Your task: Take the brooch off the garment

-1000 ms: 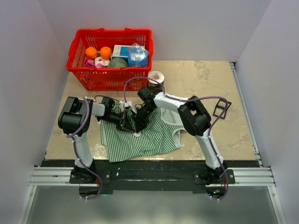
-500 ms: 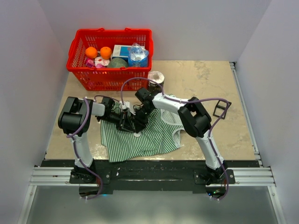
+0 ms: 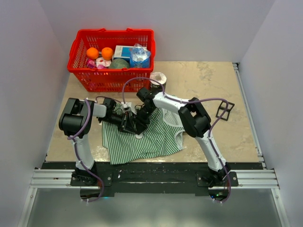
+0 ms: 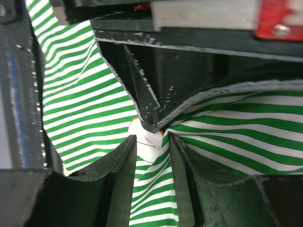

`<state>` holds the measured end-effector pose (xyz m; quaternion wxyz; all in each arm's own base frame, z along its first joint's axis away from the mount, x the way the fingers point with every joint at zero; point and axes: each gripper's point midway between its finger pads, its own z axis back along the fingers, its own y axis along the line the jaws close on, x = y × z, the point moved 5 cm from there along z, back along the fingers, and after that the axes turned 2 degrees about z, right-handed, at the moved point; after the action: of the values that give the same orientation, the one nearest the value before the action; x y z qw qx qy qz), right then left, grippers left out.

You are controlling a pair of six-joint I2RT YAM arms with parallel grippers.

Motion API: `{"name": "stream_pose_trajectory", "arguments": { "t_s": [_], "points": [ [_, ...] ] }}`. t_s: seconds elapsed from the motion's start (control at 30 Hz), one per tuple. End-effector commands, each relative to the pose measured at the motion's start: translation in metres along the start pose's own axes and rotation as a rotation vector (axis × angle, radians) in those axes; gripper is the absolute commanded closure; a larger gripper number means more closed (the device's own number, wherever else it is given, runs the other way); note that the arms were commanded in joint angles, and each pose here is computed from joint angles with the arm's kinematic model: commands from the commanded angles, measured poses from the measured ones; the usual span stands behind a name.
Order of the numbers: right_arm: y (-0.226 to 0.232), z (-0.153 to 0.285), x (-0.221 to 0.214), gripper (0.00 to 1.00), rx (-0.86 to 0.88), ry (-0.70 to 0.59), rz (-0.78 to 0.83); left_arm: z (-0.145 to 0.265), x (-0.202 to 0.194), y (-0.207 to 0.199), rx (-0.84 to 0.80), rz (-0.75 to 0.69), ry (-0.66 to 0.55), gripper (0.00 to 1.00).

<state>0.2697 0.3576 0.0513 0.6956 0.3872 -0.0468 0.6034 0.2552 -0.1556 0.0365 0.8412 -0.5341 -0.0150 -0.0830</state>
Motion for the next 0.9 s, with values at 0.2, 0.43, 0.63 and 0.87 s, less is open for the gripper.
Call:
{"name": "stream_pose_trajectory", "arguments": {
  "t_s": [0.2,0.43,0.63,0.87],
  "points": [
    [0.002,-0.036,-0.090,0.61,0.045,0.318,-0.182,0.005,0.024,-0.001,0.014,-0.103,-0.053,1.00],
    [0.003,-0.042,-0.097,0.61,0.028,0.335,-0.191,0.006,0.024,-0.004,0.008,-0.105,-0.057,1.00],
    [0.004,-0.048,-0.099,0.59,0.072,0.310,-0.282,0.008,0.021,-0.008,0.014,-0.132,-0.062,1.00],
    [0.002,-0.049,-0.097,0.56,0.076,0.295,-0.300,0.009,0.015,-0.015,-0.040,-0.153,-0.058,1.00]
  ]
}}
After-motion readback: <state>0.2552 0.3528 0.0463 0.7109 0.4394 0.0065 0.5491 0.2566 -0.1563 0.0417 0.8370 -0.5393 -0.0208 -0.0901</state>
